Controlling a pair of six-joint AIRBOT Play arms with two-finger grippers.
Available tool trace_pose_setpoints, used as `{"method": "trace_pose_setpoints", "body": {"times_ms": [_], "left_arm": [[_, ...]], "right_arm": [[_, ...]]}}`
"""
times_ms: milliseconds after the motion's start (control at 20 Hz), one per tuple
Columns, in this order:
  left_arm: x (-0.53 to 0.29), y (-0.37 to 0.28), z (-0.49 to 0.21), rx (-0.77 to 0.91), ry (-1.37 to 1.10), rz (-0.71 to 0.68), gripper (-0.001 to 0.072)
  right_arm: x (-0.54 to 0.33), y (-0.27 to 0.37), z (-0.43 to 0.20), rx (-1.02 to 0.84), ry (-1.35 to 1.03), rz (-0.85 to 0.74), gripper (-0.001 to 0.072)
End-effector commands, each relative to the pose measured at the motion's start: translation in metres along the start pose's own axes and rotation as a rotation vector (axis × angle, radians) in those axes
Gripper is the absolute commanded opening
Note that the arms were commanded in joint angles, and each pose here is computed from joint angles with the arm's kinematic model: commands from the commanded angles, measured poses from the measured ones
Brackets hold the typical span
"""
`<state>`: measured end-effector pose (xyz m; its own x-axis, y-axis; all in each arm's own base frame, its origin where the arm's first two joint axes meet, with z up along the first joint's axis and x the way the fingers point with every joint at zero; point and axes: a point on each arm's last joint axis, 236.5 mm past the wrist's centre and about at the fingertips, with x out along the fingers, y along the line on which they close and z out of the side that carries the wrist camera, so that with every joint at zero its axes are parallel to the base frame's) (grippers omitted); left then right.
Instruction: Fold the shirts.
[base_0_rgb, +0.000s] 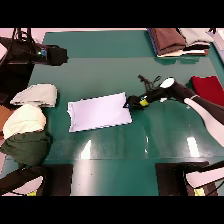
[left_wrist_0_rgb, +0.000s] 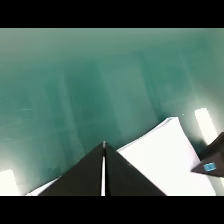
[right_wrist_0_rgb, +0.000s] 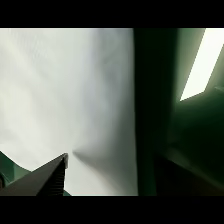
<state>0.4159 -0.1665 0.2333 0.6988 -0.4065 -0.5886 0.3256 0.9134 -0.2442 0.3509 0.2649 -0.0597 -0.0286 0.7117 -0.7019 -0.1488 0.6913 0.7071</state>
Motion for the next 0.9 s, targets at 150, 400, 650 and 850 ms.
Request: {"method": "trace_pose_setpoints", "body": {"times_ms": [150,400,650,850], "left_arm": [[0.007,-0.015,-0.001,-0.014,0.004,-0.05,0.0027],[0.01,-0.067,-0.008,0.057,0.001,-0.139,0.0027],[0.008,-0.095,-0.011,0.075,-0.008,-0.198,0.0028],[0.008,-0.095,-0.006,0.074,-0.026,-0.199,0.0028]], "right_arm": [[0.066,0.05,0.011,-0.14,0.042,0.086,0.0044],[-0.01,0.053,0.082,-0.244,-0.15,0.015,0.002],[-0.181,-0.036,0.12,-0.16,-0.395,-0.211,0.0021],[-0.316,-0.128,0.108,0.04,-0.618,-0.336,0.0021]]}}
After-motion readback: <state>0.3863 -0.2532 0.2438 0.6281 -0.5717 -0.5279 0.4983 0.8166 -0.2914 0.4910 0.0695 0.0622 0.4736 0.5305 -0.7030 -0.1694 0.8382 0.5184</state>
